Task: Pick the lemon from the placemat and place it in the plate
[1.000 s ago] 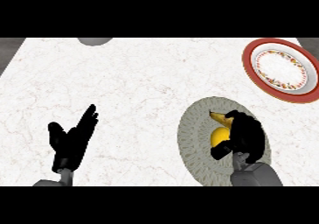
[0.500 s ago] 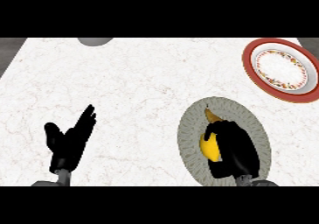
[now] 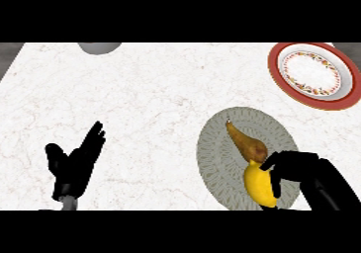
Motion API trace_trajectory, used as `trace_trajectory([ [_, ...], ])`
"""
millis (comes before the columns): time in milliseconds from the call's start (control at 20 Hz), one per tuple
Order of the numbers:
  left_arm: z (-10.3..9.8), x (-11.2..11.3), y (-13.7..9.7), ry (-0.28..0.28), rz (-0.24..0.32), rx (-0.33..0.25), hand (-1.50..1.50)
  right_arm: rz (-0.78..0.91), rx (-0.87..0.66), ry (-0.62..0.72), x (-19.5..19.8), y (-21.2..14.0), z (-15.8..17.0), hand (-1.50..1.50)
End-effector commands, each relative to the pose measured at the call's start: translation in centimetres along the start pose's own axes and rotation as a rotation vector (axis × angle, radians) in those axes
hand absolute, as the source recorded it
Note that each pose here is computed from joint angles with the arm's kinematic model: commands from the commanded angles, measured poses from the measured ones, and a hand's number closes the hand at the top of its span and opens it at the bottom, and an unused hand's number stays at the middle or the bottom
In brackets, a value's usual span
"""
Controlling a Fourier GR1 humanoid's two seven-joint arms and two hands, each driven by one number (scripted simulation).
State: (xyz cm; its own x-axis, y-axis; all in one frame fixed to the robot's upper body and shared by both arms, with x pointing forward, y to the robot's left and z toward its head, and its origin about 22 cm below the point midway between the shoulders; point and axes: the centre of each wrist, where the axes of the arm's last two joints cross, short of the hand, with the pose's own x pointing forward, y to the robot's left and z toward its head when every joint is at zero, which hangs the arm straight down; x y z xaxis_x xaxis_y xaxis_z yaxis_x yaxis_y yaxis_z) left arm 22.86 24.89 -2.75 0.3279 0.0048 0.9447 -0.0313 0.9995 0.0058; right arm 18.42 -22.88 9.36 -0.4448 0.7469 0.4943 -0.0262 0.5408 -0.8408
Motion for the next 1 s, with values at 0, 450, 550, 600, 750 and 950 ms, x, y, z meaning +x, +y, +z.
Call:
trace_trajectory([
  [0,-1.3,0.2,-0.1,0.032,-0.008,0.007,0.0,-0.081,-0.156,-0.006,-3.4,-3.8,2.3,1.5],
  [450,-0.4,0.4,-0.8,0.045,-0.013,-0.027,0.0,-0.35,-0.359,0.162,-13.2,-7.5,3.1,1.5],
  [550,-2.1,0.1,-2.7,0.026,-0.021,-0.037,0.0,-0.38,-0.413,0.154,-15.1,-7.9,2.2,1.5],
  [600,-2.0,-0.3,-2.0,0.073,0.007,-0.037,0.0,-0.341,-0.405,0.178,-14.9,-7.9,0.8,1.5],
  [750,-1.1,-0.1,-1.1,0.043,-0.012,-0.05,0.0,-0.274,-0.434,0.183,-18.9,-8.9,-1.6,1.5],
  [950,-1.2,0.4,0.5,0.042,-0.024,-0.051,0.0,-0.243,-0.565,0.237,-21.3,-9.8,-3.8,1.5],
])
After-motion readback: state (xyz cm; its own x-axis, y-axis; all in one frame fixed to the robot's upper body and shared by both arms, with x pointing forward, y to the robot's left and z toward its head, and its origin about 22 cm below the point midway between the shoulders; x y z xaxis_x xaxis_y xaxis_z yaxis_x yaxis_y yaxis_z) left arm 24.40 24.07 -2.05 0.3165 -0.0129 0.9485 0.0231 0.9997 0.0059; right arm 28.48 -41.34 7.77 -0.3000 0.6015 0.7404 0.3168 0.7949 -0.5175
